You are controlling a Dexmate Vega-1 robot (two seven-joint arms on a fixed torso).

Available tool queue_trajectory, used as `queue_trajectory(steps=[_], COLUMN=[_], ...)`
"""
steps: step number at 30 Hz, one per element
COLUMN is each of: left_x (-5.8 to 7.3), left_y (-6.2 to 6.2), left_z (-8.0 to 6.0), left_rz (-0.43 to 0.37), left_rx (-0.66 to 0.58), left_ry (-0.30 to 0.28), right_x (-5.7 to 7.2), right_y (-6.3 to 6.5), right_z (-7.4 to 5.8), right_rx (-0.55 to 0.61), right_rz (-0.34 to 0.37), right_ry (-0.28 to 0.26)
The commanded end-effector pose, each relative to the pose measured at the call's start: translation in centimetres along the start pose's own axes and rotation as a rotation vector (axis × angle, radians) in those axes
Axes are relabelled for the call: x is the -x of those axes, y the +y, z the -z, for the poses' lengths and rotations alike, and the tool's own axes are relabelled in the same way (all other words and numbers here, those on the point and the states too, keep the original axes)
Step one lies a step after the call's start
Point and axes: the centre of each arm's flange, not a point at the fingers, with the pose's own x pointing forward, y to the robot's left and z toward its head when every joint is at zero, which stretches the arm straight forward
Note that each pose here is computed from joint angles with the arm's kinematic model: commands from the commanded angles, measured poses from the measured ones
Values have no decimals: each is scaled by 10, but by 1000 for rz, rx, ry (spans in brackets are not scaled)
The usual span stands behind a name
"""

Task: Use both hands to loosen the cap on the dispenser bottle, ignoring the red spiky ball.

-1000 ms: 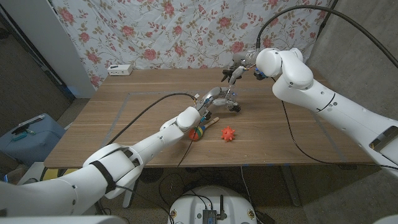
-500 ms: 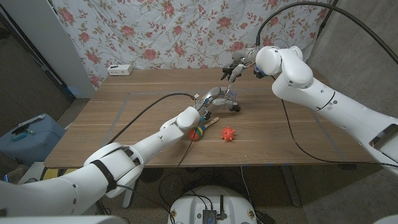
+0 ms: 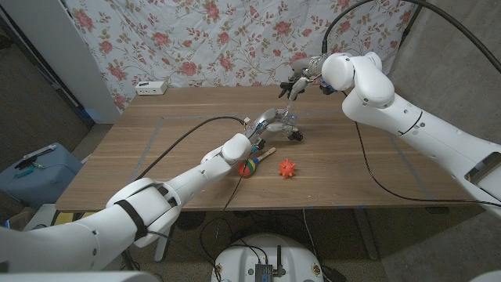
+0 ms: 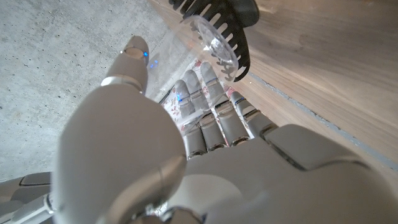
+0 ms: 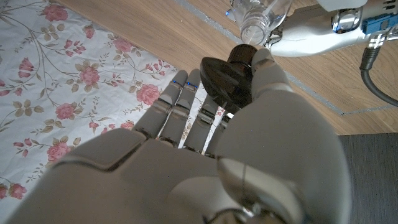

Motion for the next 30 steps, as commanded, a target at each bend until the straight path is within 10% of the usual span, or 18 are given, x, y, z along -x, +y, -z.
queue_trajectory(steps=[1, 30], left_x=[-1, 14], left_y=[4, 12], left_z=[0, 4], left_rz=[-9, -35], left_rx=[-7, -37], left_ry=[2, 31], right_x=[3, 23], right_y=[-9, -24], right_z=[-1, 3], right_rx=[16, 24], right_rz=[2, 51], right_ry=[-6, 7])
